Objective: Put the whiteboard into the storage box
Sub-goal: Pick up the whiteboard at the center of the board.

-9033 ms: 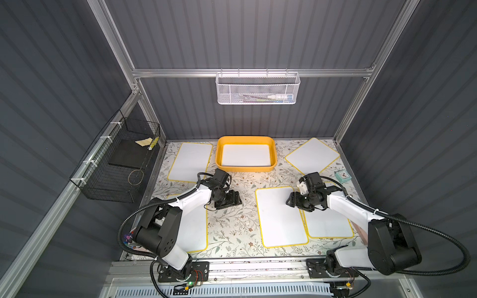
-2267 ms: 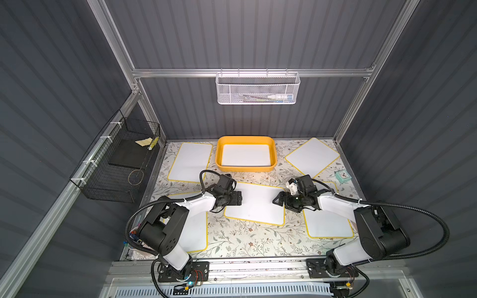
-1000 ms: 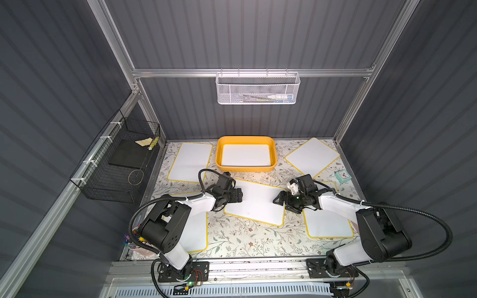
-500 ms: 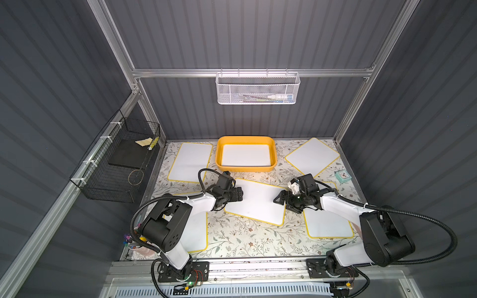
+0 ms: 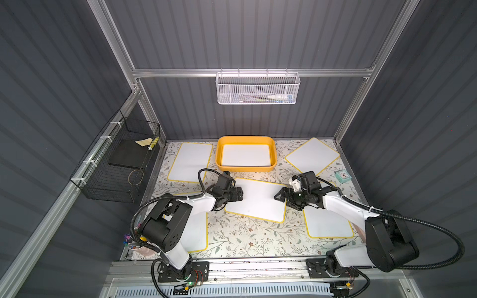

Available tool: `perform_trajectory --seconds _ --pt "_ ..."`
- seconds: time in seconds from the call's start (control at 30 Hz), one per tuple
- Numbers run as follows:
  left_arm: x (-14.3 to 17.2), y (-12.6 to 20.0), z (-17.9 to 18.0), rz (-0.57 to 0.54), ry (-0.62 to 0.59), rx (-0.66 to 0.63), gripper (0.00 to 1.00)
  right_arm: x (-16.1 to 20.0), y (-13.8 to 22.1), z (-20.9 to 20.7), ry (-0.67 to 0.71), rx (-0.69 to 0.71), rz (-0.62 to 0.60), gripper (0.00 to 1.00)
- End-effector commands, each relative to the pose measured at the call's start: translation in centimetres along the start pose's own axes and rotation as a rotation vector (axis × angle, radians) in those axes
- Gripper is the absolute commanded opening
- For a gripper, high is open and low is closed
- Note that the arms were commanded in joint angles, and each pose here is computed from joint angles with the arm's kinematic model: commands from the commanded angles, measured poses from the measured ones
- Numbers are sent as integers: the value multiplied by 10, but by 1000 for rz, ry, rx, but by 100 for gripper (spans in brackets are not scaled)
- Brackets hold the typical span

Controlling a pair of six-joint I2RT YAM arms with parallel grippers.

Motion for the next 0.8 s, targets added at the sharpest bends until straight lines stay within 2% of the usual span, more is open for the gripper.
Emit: perform_trajectory --seconds 0.0,0.5,0.6,0.77 --pt "68 -11 23 336 71 -30 86 -21 14 40 122 -191 -76 86" --pt "65 -12 18 338 79 -10 86 -19 16 44 152 -307 -128 85" --pt "65 -11 18 338 79 -10 86 -20 13 39 147 -285 -126 85" --pt "65 -10 18 336 82 -9 86 -15 1 18 114 -169 -86 85"
Point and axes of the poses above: each gripper's point midway between its finger pads, its own y axis back along the fingers, its own z axis along the line the jaws close on, x = y × z, the point moved 7 cm from there along y, back along the fingers, and after that the axes turned 12 degrees about y, right-handed, at the moved point
